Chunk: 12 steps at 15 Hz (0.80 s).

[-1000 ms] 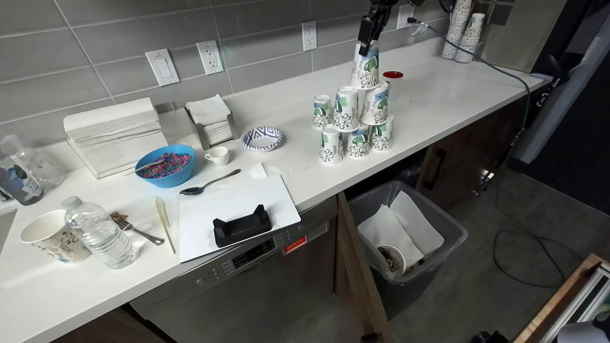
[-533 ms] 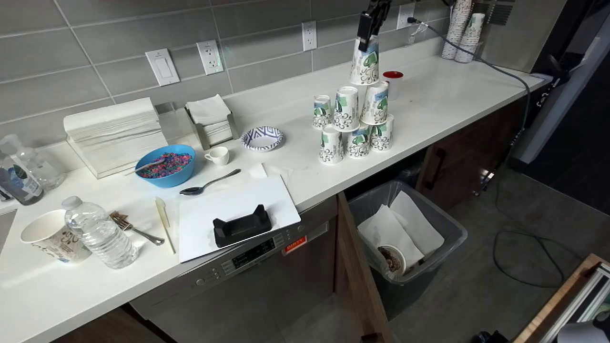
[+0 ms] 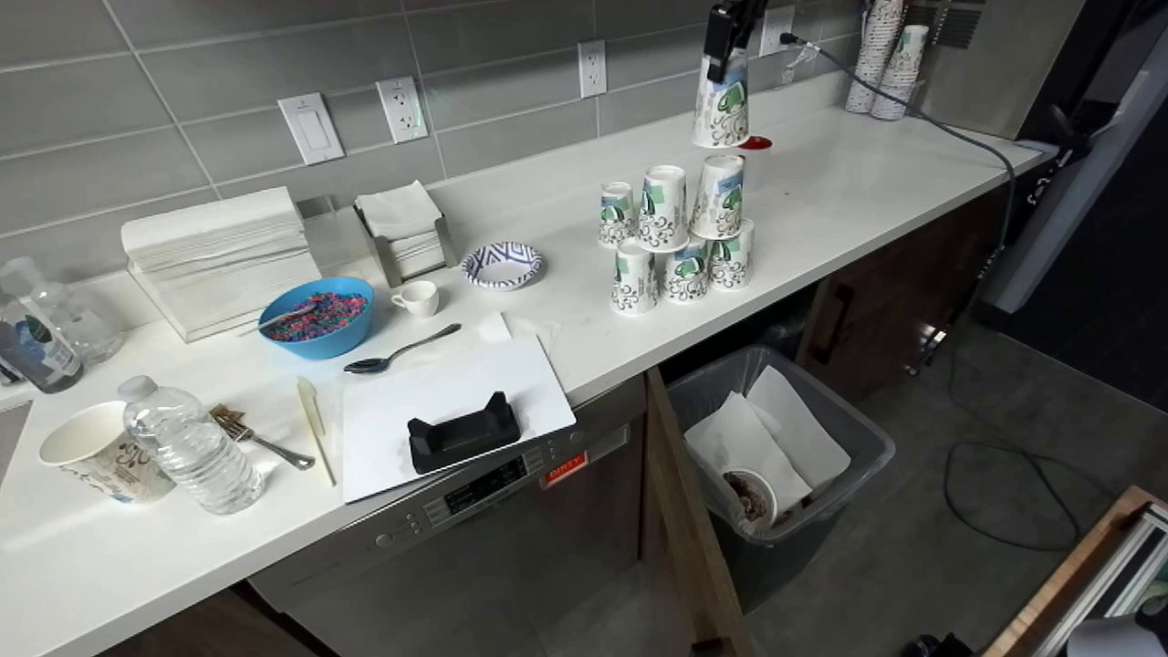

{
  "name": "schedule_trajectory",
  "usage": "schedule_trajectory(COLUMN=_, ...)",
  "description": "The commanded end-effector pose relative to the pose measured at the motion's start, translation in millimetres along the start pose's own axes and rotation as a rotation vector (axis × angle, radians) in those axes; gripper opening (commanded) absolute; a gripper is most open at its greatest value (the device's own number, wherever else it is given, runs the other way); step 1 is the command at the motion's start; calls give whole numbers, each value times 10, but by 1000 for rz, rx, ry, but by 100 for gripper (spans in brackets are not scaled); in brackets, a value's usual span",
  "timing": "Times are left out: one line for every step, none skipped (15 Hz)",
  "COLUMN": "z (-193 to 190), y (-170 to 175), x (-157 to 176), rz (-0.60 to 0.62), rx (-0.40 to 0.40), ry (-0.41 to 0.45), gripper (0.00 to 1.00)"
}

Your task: Stack all the cups that are in a built tower together

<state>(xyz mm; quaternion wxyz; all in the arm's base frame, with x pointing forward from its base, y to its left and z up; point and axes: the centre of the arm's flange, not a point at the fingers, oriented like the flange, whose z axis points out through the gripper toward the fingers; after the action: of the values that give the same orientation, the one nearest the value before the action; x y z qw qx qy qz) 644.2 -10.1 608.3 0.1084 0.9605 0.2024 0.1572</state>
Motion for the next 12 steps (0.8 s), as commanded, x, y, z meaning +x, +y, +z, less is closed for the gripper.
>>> schedule_trajectory(z=180, y=-4, x=-150, rz=18, rx=35, ry=-34, gripper=41)
schedule_trajectory(z=234, y=3, x=-163, rz=22, rx=42, ry=-40, gripper=41)
schedule_trajectory(z=274, y=6, x=-179, rz=24, rx=50, ry=-45, gripper=41)
schedule_trajectory(z=318, y=4, x=-197, rz=27, rx=63, ry=-49, gripper=41)
schedule_trajectory(z=340, y=-6, x=-204, rz=29, rx=74, ry=-51, gripper=41)
schedule_trajectory(z=356, y=-13, x=-213, rz=33, rx=78, ry=-53, gripper=41)
schedule_trajectory(z=369, y=-29, x=-221, rz=33, rx=87, ry=-55, gripper=41)
schedule_trajectory(z=394, y=-40, x=-229, rz=34, rx=92, ry=-59, gripper=41)
schedule_trajectory(z=401, y=-60, x=-228, rz=33, rx=97, ry=-61, gripper=91)
schedule_trajectory(z=411, y=-66, x=-227, rz=34, rx=100, ry=-63, gripper=92)
schedule_trajectory(z=421, y=-72, x=-226, rz=34, rx=104, ry=-64, gripper=98)
schedule_trajectory(z=432, y=-76, x=-227, rz=34, rx=106, ry=-66, gripper=100)
